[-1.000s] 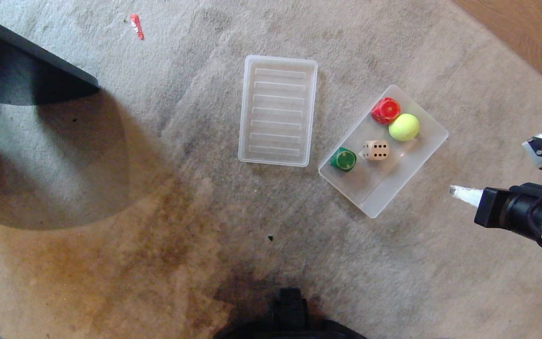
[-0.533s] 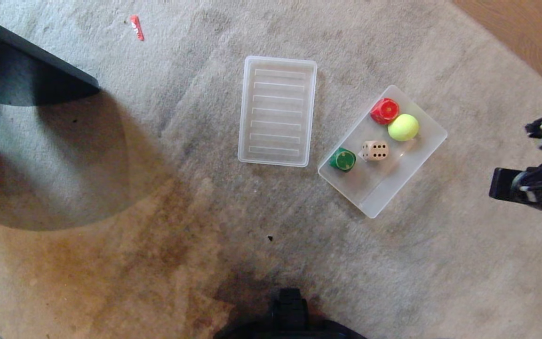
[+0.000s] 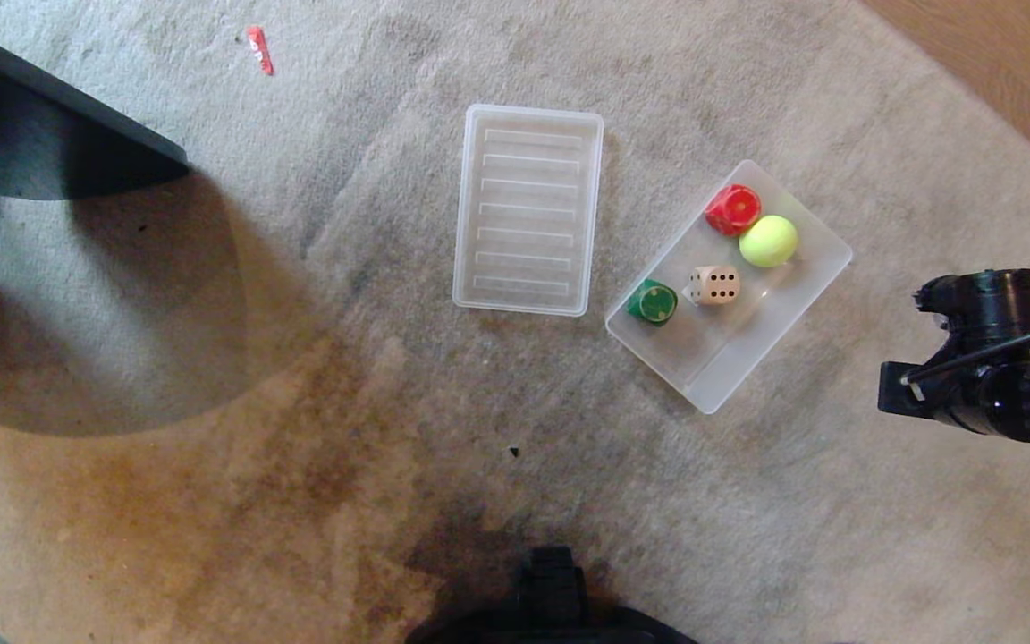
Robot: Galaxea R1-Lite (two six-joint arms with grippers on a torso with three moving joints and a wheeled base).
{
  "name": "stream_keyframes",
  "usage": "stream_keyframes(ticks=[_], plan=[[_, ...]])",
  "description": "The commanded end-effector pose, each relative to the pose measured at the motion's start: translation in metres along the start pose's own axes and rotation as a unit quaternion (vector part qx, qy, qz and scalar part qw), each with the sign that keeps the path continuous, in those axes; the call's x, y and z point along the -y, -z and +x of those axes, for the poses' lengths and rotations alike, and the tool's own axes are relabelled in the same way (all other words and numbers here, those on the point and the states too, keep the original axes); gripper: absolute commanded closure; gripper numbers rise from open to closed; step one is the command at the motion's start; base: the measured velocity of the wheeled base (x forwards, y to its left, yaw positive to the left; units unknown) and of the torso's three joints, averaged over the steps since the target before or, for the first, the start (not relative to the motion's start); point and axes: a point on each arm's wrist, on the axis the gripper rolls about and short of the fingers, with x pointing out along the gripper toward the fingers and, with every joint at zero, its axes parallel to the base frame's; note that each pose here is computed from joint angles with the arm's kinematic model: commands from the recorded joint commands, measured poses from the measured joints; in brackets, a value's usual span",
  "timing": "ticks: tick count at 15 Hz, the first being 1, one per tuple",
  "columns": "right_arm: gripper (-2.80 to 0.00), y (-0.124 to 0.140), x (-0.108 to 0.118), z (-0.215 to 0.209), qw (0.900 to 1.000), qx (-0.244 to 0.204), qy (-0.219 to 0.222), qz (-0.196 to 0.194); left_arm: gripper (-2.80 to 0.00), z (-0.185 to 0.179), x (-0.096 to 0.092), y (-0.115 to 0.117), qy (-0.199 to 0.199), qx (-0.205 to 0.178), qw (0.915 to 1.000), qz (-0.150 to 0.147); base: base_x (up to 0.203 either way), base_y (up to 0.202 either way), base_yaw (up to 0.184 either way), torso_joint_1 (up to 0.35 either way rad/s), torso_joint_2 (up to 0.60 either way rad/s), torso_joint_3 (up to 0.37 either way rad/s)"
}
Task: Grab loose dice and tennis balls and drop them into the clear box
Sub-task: Pick up the ball on the table
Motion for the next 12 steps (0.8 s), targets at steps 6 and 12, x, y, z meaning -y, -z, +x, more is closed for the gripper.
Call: stream_keyframes(ticks=[6,12], plan=[[0.0,-0.026,0.062,-0.176,0.983,0.159,-0.076,0.041,0.0,0.0,0.0,0.0,0.0,0.0,1.0,0.0,0.0,0.0,0.0,0.0,0.0,0.0],[0.0,0.048,0.15,-0.3,0.938,0.315,-0.136,0.047,0.0,0.0,0.0,0.0,0.0,-0.001,1.0,0.0,0.0,0.0,0.0,0.0,0.0,0.0]])
